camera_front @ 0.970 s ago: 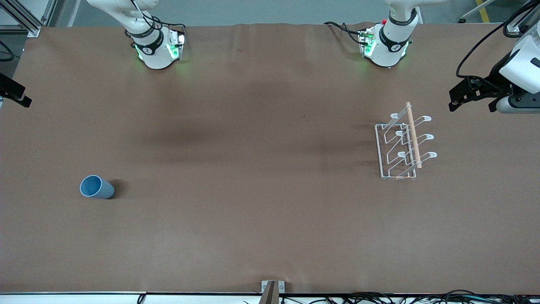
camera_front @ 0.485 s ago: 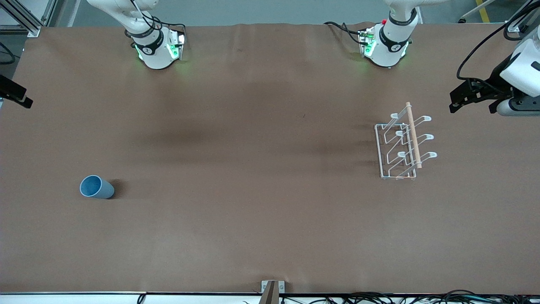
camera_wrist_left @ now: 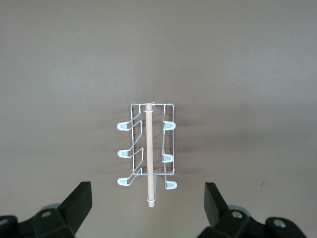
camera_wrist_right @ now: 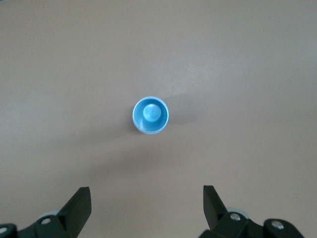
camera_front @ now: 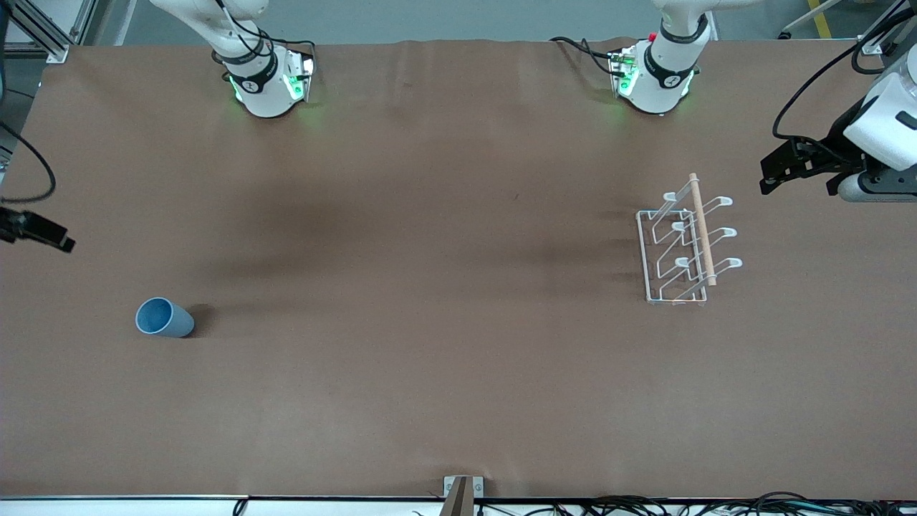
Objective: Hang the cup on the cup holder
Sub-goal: 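Reach the right gripper down to the light blue cup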
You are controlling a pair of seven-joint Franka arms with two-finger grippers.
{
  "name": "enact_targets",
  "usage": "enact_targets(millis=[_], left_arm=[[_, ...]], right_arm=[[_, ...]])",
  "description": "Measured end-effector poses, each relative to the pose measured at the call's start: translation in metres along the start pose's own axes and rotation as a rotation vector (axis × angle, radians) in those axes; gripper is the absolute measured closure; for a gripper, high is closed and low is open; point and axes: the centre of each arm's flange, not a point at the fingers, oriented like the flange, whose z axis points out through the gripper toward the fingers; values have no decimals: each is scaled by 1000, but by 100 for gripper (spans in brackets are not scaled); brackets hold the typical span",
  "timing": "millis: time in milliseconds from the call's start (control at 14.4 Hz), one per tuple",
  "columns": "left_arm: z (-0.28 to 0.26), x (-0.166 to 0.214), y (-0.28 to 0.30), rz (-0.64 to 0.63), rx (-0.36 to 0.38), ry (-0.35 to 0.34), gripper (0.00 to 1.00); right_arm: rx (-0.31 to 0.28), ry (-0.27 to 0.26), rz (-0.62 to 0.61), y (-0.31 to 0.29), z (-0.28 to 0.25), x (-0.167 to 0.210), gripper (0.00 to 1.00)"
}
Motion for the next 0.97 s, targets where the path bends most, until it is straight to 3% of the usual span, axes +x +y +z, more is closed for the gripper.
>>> enact_targets(millis=[277, 693, 970], left_arm=[[0, 0, 0, 1, 0, 0, 0], [-1, 0, 3, 6, 0, 1, 0], [0, 0, 2, 5, 0, -4, 0]], right_arm=[[54, -26, 2, 38, 98, 31, 3], [53, -65, -6, 42, 204, 46, 8], [46, -36, -12, 34, 253, 37, 10]])
